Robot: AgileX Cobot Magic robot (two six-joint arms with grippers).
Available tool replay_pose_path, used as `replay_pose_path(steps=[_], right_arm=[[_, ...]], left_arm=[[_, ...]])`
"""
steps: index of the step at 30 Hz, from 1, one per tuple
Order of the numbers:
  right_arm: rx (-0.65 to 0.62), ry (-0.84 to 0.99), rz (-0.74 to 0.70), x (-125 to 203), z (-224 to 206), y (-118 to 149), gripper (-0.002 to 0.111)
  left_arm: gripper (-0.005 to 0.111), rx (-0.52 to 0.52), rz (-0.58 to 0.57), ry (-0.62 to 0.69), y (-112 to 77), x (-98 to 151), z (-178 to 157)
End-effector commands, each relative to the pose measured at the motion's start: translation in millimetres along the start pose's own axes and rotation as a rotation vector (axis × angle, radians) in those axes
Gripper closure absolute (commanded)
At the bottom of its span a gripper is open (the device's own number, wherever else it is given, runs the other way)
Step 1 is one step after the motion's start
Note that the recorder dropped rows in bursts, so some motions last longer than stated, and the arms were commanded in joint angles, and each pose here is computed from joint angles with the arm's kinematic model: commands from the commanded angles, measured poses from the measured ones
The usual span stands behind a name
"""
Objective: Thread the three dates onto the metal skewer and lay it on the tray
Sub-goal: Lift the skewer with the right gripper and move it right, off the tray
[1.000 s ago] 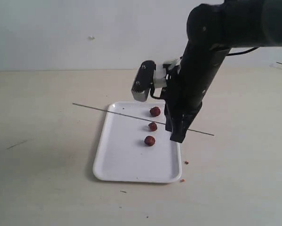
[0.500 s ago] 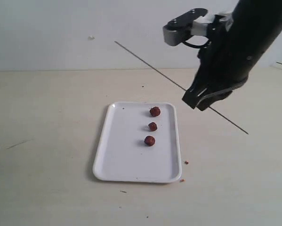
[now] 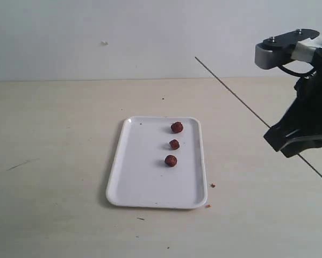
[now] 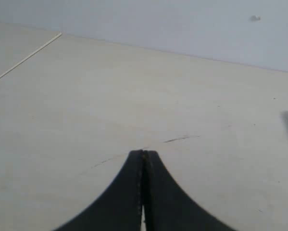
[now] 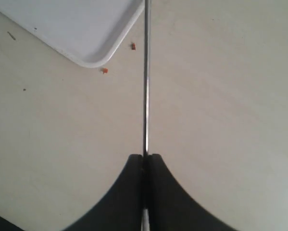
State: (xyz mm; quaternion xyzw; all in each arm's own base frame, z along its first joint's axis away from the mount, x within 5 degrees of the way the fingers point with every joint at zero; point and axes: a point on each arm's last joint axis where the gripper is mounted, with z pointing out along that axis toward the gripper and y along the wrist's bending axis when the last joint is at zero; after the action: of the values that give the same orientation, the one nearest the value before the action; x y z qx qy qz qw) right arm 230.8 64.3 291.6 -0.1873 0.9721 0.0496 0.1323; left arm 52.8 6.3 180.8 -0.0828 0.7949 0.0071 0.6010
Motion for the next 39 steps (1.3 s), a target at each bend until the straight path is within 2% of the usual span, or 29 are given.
replay_pose_path(steps=[1, 4, 6, 10, 12, 28, 29, 30, 33, 34, 36, 37, 39], right_arm=[[0.011, 0.016, 0.056, 8, 4, -2, 0.108], [0.007, 0.031, 0.071, 13, 13, -2, 0.108], [0.013, 0.040, 0.072, 16, 17, -3, 0.108], [0.021, 0.046, 0.094, 18, 21, -4, 0.108], [0.021, 0.046, 0.100, 18, 21, -4, 0.108], [0.039, -0.080, 0.151, 7, 21, -6, 0.108], [0.047, -0.106, 0.142, 5, 21, -7, 0.108], [0.086, -0.171, 0.120, -2, 19, -11, 0.108], [0.105, -0.269, 0.133, -13, 21, -14, 0.108], [0.105, -0.292, 0.140, -16, 23, -14, 0.108], [0.108, -0.337, 0.183, -24, 30, -20, 0.108], [0.111, -0.393, 0.252, -31, 34, -28, 0.108], [0.131, -0.439, 0.290, -37, 41, -42, 0.108]], left_arm=[[0.107, 0.011, -0.002, -0.021, -0.6, -1, 0], [0.107, 0.001, 0.041, -0.060, 0.1, -5, 0], [0.107, 0.016, 0.008, -0.130, -1.2, -11, -1], [0.107, 0.094, -0.331, -0.262, -4.1, -24, -4], [0.107, 0.107, -0.400, -0.271, -4.2, -25, -4], [0.107, 0.111, -0.391, -0.303, -4.1, -28, -5], [0.107, 0.118, -0.418, -0.315, -4.1, -29, -5], [0.107, 0.141, -0.528, -0.334, -3.9, -31, -6], [0.107, 0.158, -0.568, -0.381, -3.6, -36, -8], [0.107, 0.160, -0.567, -0.385, -4.1, -41, -9], [0.107, 0.171, -0.568, -0.390, -7.4, -69, -17], [0.107, 0.162, -0.524, -0.367, -10.5, -93, -20], [0.107, 0.128, -0.401, -0.279, -15.4, -126, -14]])
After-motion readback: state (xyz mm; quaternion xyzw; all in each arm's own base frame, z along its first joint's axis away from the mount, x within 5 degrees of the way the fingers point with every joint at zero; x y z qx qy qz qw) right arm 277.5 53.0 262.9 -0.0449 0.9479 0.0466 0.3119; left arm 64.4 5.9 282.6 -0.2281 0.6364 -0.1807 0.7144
